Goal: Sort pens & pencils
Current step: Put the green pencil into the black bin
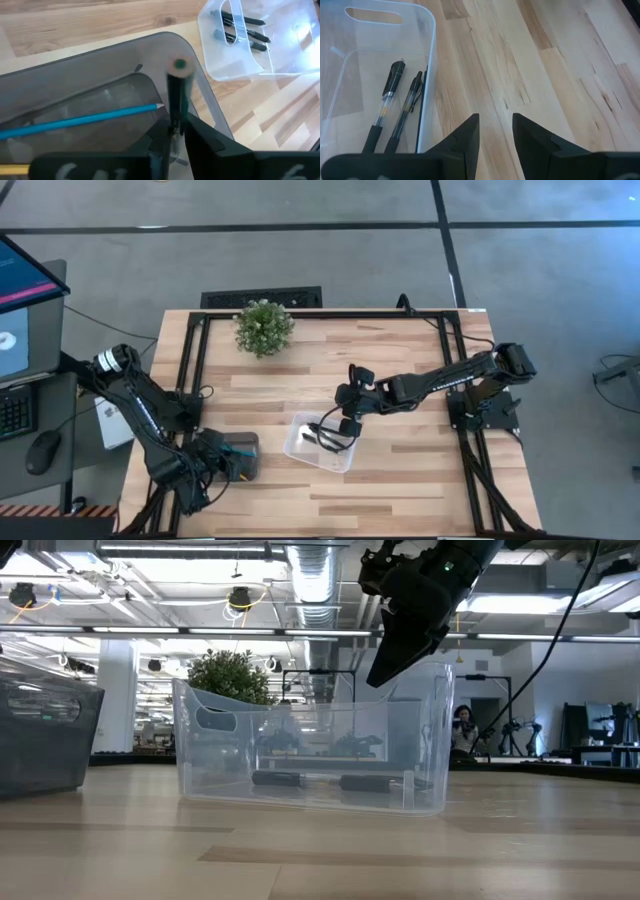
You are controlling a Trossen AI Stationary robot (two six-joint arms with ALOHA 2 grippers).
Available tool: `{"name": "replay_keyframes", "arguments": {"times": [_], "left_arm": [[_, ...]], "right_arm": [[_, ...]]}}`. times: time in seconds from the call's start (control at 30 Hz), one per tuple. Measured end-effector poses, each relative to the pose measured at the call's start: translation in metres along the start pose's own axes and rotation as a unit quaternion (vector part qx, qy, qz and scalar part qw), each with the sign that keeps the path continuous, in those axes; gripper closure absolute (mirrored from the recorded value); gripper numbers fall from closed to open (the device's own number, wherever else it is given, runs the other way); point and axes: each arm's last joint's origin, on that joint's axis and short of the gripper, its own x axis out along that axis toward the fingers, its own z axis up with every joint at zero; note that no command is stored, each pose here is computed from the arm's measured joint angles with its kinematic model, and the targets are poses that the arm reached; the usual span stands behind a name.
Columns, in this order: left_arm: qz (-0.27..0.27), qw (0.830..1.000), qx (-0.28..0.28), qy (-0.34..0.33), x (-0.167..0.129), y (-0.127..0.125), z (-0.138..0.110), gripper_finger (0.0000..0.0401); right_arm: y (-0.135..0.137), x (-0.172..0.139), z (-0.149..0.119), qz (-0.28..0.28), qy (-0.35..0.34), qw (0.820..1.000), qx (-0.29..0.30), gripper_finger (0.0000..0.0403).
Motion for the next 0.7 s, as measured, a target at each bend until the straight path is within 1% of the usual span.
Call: {"name": "replay_keyframes", "arguments": {"times": [0.17, 0.33, 0.63, 0.7], "left_arm": [[0.000, 1.000, -0.001, 0.002, 0.0001, -0.0002, -0.0001, 0.0339], [-0.001, 1.000, -0.006, 0.011, 0.0000, -0.0013, -0.0016, 0.0323], [0.006, 1.000, -0.005, 0.019, 0.0000, -0.0007, -0.0020, 0.0310], [0.000, 1.000, 0.006, 0.006, 0.0000, -0.0005, -0.0008, 0.0310]], "right_arm": [[0.0000, 0.0000, 0.0000, 0.000, 0.000, 1.000, 0.000, 0.0265], [0.0000, 0.0001, 0.0000, 0.000, 0.000, 1.000, 0.000, 0.0264], [0.0000, 0.0000, 0.0000, 0.000, 0.000, 1.000, -0.001, 0.0264], [0.0000, 0.0001, 0.0000, 0.000, 0.000, 1.000, -0.001, 0.0264]]}}
